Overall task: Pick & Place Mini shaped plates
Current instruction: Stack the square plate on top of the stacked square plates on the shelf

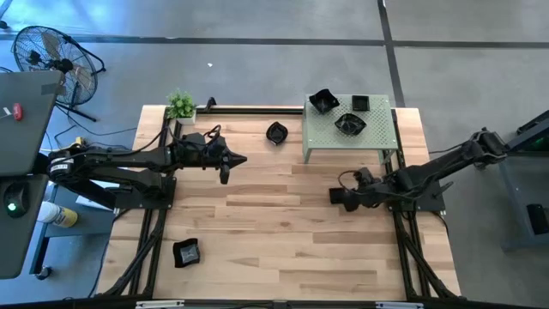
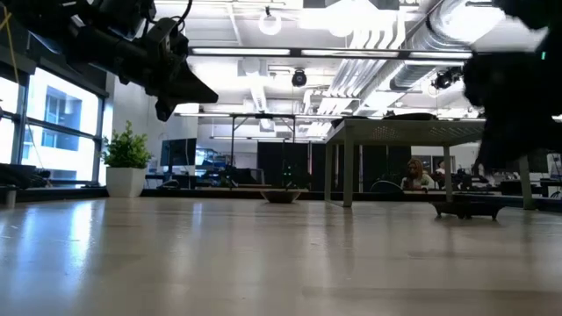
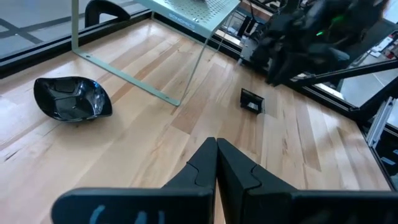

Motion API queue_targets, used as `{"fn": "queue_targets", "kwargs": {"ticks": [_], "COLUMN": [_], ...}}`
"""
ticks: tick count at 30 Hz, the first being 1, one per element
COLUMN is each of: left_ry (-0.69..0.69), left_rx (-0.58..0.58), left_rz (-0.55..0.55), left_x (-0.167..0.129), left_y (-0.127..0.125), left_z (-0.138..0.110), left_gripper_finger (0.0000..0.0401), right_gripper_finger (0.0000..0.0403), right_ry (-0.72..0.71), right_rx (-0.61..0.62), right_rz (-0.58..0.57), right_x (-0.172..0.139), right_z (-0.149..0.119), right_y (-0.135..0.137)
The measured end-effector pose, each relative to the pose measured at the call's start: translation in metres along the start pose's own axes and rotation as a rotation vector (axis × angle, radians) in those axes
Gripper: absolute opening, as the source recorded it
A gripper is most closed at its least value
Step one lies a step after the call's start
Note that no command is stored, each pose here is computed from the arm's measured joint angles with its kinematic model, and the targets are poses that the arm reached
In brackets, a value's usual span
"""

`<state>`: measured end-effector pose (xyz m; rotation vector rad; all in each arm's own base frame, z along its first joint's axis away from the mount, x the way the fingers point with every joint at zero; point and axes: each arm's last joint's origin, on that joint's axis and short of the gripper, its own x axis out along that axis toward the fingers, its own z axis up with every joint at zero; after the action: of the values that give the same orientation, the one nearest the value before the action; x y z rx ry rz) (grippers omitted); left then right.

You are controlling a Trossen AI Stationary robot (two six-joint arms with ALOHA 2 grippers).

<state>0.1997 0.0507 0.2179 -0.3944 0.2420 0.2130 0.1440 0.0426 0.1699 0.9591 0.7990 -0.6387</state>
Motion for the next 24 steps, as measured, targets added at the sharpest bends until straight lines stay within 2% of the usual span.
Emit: {"fn": "queue_targets", "kwargs": {"ticks": [2,5,12,17,24], "left_ry": [0.001,0.003,-0.008,-0.008,-0.007], "left_rx": [0.0,0.0,-0.001,-0.001,-0.002], "left_rz": [0.002,0.017,0.061,0.062,0.062], "left_x": [0.0,0.0,0.0,0.0,0.0], "left_y": [0.0,0.001,0.002,0.002,0.002], "left_z": [0.0,-0.001,-0.001,-0.001,-0.001], "left_gripper_finger": [0.0001,0.0001,0.0001,0.0001,0.0001], "right_gripper_finger": [0.01,0.0104,0.0089,0.0087,0.0086], "right_ry": [0.018,0.06,0.198,0.229,0.278], "right_rx": [-0.197,-0.435,-0.777,-0.949,-1.002], "right_rz": [0.055,0.058,-0.038,-0.068,-0.129], "right_x": [-0.008,-0.009,0.013,0.027,0.047], "right_z": [0.004,0.004,0.002,0.003,0.001], "right_y": [0.012,0.022,0.028,0.04,0.041]}}
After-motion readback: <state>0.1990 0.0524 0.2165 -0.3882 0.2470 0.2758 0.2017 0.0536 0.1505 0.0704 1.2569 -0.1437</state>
